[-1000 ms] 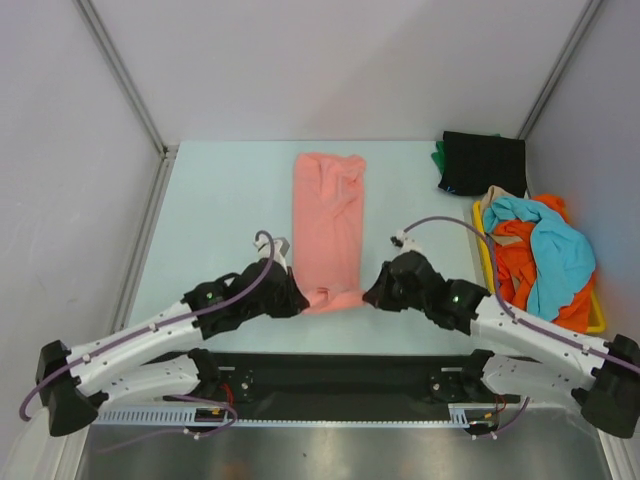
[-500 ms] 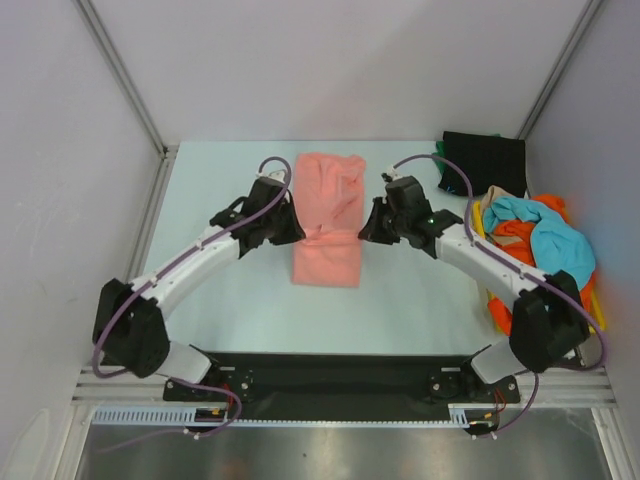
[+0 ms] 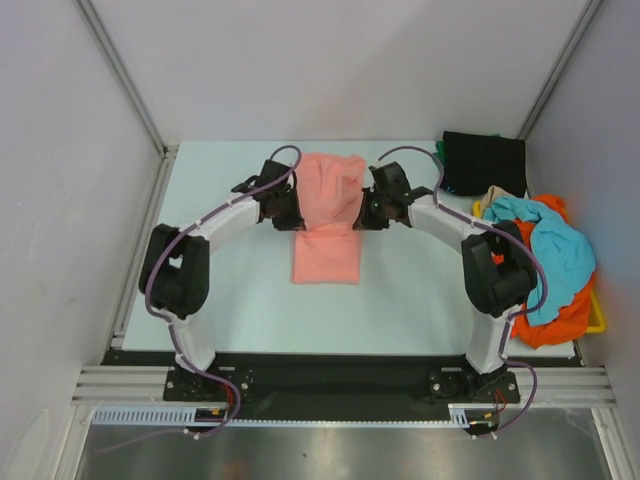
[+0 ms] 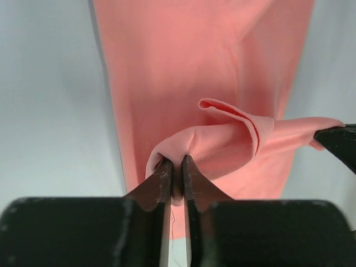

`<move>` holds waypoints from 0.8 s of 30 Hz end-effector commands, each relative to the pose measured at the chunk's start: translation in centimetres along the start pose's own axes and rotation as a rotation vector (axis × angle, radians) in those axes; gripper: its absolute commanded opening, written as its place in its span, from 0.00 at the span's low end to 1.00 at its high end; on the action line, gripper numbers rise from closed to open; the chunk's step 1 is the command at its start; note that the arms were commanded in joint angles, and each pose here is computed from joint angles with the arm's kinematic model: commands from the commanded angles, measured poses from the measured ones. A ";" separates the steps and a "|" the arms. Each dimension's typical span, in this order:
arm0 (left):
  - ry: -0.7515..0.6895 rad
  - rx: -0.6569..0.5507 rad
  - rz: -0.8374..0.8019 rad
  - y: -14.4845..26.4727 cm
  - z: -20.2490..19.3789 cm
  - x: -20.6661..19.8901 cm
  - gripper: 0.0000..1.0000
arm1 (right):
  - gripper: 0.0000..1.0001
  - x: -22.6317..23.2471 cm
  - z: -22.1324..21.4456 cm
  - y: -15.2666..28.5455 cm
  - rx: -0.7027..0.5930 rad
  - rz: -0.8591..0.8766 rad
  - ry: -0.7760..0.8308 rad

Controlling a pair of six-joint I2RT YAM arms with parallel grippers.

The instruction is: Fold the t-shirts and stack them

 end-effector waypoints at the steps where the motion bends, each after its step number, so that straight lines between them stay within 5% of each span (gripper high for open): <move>1: -0.008 0.017 0.063 -1.1 1.9 2.3 0.18 | 0.00 -1.7 2.1 -1.3 -0.017 -0.061 0.006; 4: 0.017 0.042 0.046 -2.9 3.9 3.0 0.27 | 0.06 -2.2 4.2 -3.0 -0.026 -0.065 -0.025; 5: 0.024 0.070 0.051 -4.1 4.0 3.4 0.27 | 0.16 -2.7 4.3 -4.3 -0.006 -0.067 -0.027; 6: 0.035 0.099 0.069 -4.0 4.3 4.0 0.29 | 0.48 -3.1 5.5 -4.5 -0.014 -0.065 -0.029; 9: 0.027 0.067 0.070 -2.6 7.7 3.7 0.48 | 0.73 -2.1 9.0 -3.7 -0.040 -0.086 -0.005; 12: 0.006 -0.043 0.078 1.7 10.3 2.7 0.50 | 0.77 -0.6 10.4 -0.5 -0.117 -0.059 0.031; 15: 0.021 -0.092 0.069 3.1 8.6 2.8 0.51 | 0.75 -0.7 8.2 0.5 -0.113 -0.022 0.019; 16: 0.045 -0.098 0.037 4.6 5.1 3.1 0.51 | 0.72 1.0 5.9 2.4 -0.123 0.024 0.045; 24: -0.004 -0.072 -0.063 4.2 -1.9 0.7 0.50 | 0.71 5.2 0.1 0.9 -0.015 0.156 0.107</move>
Point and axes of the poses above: each gripper's point midway between its finger pads, its own y axis back along the fingers, its own x axis along the line the jaws close on, z = x × y, the point moved 2 cm from there along y, back along the fingers, and after that the axes turned 6 degrees about -y, right-handed, at the moved point
